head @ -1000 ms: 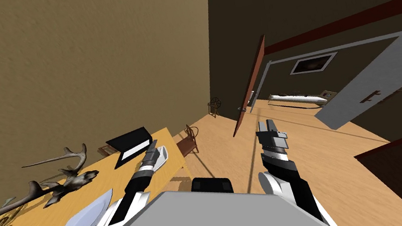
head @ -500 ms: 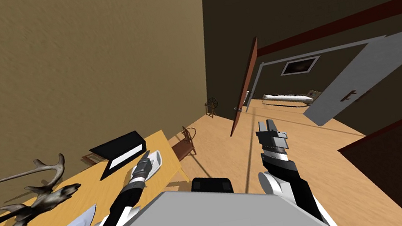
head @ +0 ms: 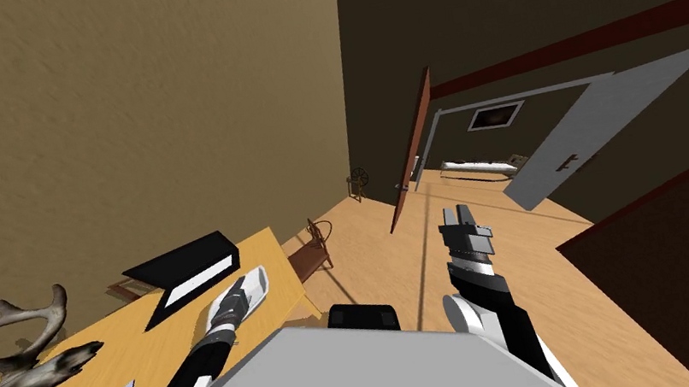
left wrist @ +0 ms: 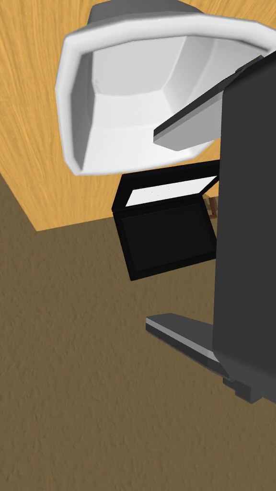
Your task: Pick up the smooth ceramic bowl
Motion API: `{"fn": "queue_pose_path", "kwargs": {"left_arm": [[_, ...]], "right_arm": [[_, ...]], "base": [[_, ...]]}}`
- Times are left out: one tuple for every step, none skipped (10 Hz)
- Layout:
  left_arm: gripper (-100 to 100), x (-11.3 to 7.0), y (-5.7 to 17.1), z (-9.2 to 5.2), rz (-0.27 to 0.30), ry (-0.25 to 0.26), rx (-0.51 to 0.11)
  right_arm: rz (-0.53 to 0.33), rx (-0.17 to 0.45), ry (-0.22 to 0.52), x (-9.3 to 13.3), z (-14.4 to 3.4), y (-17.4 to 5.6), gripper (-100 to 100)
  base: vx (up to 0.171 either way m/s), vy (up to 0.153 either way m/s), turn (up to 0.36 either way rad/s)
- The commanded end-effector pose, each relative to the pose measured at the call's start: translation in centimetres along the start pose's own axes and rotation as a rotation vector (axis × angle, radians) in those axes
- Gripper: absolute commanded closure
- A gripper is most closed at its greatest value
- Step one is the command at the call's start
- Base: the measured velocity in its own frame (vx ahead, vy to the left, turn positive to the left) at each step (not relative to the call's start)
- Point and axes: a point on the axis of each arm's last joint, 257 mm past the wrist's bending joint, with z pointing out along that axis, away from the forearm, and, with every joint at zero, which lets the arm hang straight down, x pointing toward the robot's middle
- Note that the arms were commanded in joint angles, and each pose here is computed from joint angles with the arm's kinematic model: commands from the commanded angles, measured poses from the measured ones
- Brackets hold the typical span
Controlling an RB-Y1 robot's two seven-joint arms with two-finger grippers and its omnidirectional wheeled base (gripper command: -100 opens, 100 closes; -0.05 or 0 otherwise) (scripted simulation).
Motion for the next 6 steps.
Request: {"fn": "queue_pose_path", "kwargs": {"left_arm": [[-100, -1.2, 1.2, -0.9, -0.013, -0.026, -0.041], [-100, -3.2, 3.6, -1.7, -0.034, -0.067, -0.105], [-100, -3.2, 3.6, -1.7, -0.034, -0.067, -0.105], [-100, -5.0, 5.8, -2.8, -0.057, -0.108, -0.165], [-100, -6.7, 7.9, -4.0, -0.081, -0.148, -0.222], [-100, -8.3, 9.8, -5.2, -0.106, -0.188, -0.276]], "right_arm": [[0.0, 0.0, 0.0, 0.0, 0.0, 0.0, 0], [0.0, 0.0, 0.0, 0.0, 0.0, 0.0, 0], [0.0, 0.0, 0.0, 0.0, 0.0, 0.0, 0], [0.0, 0.0, 0.0, 0.0, 0.0, 0.0, 0], [0.0, 0.0, 0.0, 0.0, 0.0, 0.0, 0], [0.0, 0.0, 0.0, 0.0, 0.0, 0.0, 0]], "base": [[0.062, -0.015, -0.028], [0.056, -0.013, -0.091], [0.044, -0.01, -0.058], [0.052, -0.014, -0.085], [0.079, -0.018, -0.147], [0.095, -0.01, -0.232]]}}
